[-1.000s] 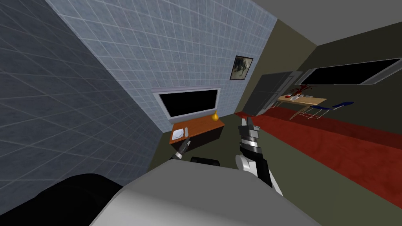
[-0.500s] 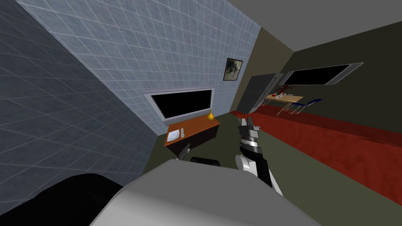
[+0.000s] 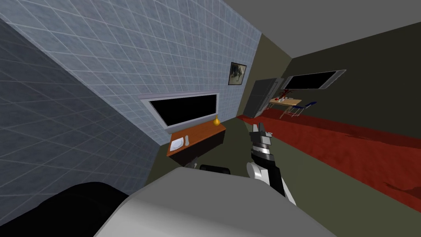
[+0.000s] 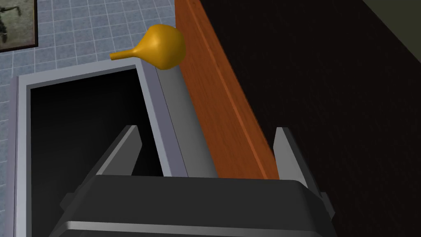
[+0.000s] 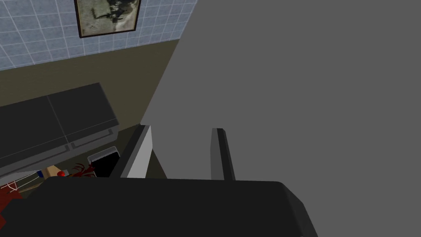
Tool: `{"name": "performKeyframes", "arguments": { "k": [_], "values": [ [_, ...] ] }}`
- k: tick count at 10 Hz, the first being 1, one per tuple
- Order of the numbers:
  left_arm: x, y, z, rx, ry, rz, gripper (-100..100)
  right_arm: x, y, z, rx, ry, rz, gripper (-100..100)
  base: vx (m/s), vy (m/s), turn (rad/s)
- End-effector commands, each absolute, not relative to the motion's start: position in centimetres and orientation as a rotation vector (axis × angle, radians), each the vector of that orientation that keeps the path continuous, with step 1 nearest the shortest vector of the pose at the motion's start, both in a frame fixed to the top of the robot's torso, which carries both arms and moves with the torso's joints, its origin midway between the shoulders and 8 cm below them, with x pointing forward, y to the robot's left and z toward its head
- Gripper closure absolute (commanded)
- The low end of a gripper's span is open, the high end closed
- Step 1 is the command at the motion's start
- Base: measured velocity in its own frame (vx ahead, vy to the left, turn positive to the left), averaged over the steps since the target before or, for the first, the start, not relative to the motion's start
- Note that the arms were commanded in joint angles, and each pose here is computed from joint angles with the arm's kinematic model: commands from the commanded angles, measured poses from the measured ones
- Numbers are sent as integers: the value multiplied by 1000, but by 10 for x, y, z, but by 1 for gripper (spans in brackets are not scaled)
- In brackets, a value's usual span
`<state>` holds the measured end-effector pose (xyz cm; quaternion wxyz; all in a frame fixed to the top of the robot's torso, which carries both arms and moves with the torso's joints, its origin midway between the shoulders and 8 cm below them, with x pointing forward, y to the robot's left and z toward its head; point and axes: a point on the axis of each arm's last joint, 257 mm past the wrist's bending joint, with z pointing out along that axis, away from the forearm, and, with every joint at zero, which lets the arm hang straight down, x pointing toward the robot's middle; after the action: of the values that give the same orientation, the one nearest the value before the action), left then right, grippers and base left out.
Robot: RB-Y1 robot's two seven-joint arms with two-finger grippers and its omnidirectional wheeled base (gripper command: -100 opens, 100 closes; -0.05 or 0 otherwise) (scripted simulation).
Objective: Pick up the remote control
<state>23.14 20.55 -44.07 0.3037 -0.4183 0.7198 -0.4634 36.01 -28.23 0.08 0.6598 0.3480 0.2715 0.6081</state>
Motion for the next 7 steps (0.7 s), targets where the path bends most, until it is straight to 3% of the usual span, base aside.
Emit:
{"name": "performKeyframes", "arguments": {
  "k": [1,7],
  "values": [
    [230,211,-450,-1119,1923,-1214,-100,360,-282,1,788,614,1376,0,7,-16,-6],
    [170,254,-510,-1222,2136,-1055,-100,360,-282,1,788,614,1376,0,20,-32,-139]
  ]
}}
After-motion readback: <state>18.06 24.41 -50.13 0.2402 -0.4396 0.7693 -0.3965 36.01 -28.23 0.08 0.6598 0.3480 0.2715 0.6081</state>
